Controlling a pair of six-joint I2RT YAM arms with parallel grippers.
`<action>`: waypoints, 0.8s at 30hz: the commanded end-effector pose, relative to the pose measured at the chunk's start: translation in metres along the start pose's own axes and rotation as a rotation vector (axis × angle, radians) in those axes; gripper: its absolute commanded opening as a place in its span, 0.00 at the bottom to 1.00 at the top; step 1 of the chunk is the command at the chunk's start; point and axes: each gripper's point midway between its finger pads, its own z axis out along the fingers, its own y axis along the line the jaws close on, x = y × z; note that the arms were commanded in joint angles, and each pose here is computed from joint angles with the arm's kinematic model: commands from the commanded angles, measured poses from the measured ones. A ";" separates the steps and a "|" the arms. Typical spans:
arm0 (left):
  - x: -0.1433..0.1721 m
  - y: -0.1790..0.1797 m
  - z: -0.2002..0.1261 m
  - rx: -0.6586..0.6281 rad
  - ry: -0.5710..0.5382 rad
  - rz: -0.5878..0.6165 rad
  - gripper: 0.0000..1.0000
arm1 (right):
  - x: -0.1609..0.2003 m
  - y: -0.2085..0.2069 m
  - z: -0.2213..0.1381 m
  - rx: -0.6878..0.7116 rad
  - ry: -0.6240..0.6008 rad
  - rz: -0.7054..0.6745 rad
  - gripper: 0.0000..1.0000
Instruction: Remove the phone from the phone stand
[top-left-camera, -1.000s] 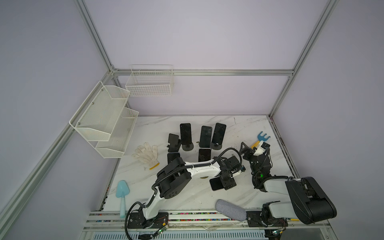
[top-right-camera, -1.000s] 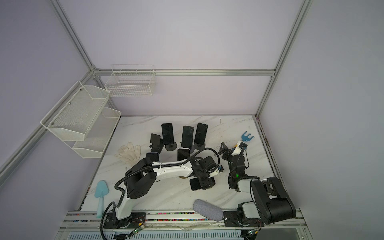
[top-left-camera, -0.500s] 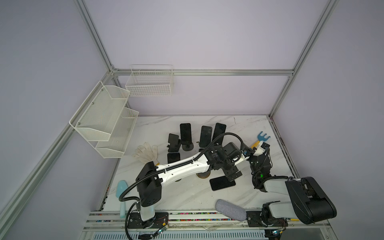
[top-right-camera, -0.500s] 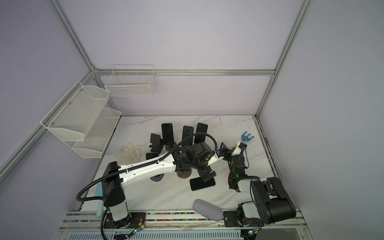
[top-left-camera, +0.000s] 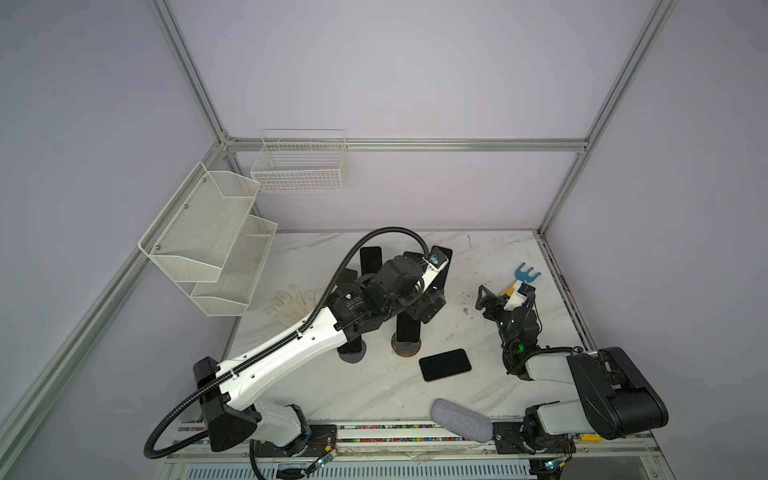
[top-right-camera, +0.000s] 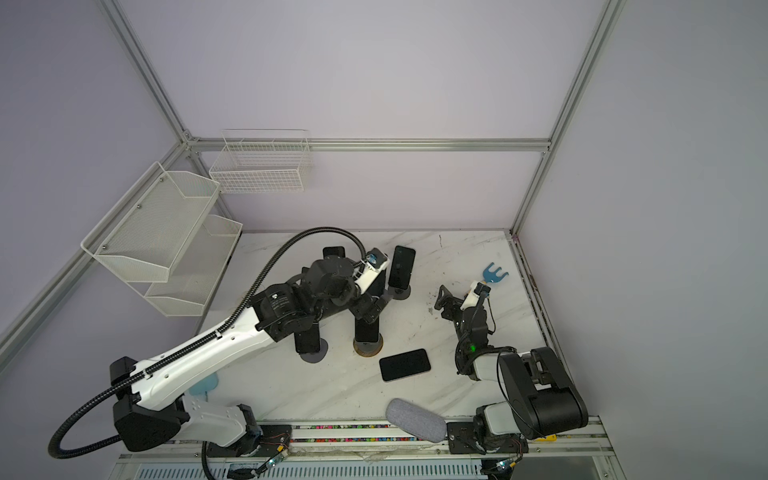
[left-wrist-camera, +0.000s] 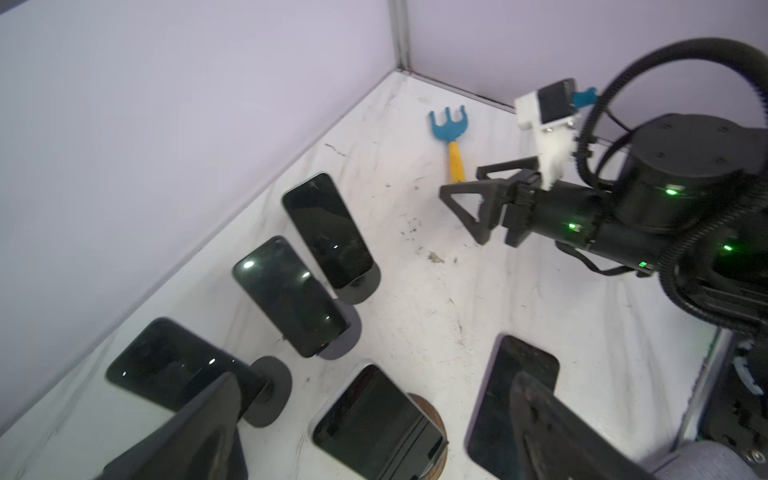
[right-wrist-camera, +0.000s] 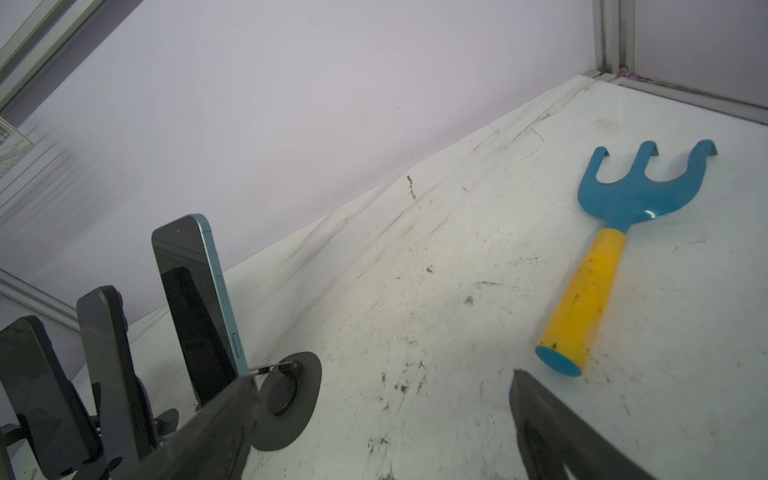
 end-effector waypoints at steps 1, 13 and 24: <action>0.015 0.040 -0.008 -0.098 -0.002 -0.154 1.00 | -0.002 0.009 0.005 -0.028 0.000 -0.019 0.95; 0.114 0.105 -0.052 -0.500 0.203 -0.599 1.00 | 0.006 0.021 0.010 -0.032 0.018 -0.070 0.95; 0.189 0.097 -0.071 -0.563 0.415 -0.768 1.00 | 0.010 0.026 0.011 -0.032 0.025 -0.092 0.95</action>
